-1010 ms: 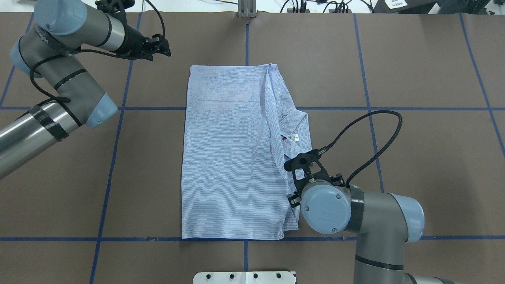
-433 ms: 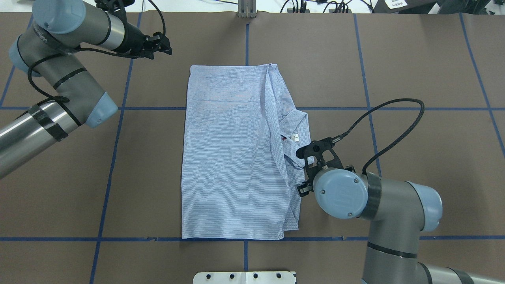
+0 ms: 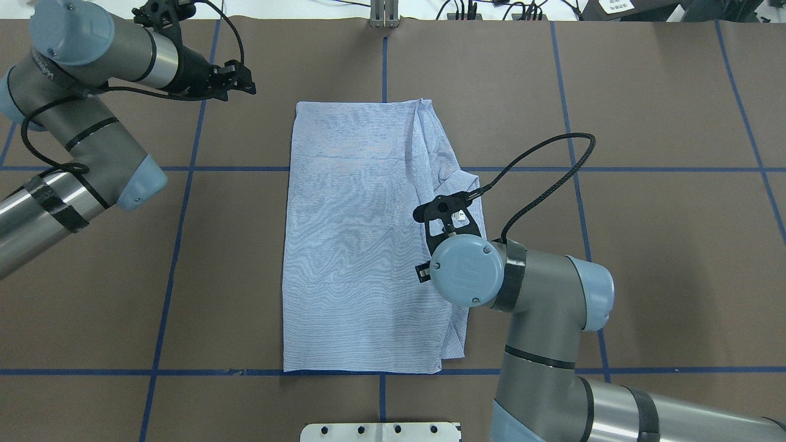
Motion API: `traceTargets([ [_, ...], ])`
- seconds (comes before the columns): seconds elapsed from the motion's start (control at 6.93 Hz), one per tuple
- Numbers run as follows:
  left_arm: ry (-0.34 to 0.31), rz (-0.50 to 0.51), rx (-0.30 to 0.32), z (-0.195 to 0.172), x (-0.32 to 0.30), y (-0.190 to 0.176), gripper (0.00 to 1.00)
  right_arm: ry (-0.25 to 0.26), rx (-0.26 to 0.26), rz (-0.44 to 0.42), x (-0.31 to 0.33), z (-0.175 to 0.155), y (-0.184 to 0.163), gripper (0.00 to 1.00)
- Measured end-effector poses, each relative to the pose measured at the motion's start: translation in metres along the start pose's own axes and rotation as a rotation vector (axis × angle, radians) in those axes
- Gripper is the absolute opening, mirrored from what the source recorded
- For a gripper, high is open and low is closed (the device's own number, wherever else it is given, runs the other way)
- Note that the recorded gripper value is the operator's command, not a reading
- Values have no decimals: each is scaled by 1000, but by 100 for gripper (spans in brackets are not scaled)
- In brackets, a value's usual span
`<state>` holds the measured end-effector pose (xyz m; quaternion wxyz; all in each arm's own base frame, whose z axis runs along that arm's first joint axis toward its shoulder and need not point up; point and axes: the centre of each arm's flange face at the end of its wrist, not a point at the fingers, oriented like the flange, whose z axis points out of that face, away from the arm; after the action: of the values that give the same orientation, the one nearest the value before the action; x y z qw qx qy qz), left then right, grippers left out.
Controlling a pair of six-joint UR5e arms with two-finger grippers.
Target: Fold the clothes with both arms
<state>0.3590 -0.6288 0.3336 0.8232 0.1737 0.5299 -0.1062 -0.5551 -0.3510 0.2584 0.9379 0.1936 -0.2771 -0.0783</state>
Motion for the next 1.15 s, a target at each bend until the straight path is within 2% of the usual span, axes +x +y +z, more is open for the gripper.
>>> traceTargets([
  [0.58, 0, 2, -1, 0, -2, 2, 67, 37, -25, -32, -2, 23, -9, 100],
  [1.15, 0, 3, -1, 0, -2, 2, 67, 53, -73, -91, 74, 31, -23, 100],
])
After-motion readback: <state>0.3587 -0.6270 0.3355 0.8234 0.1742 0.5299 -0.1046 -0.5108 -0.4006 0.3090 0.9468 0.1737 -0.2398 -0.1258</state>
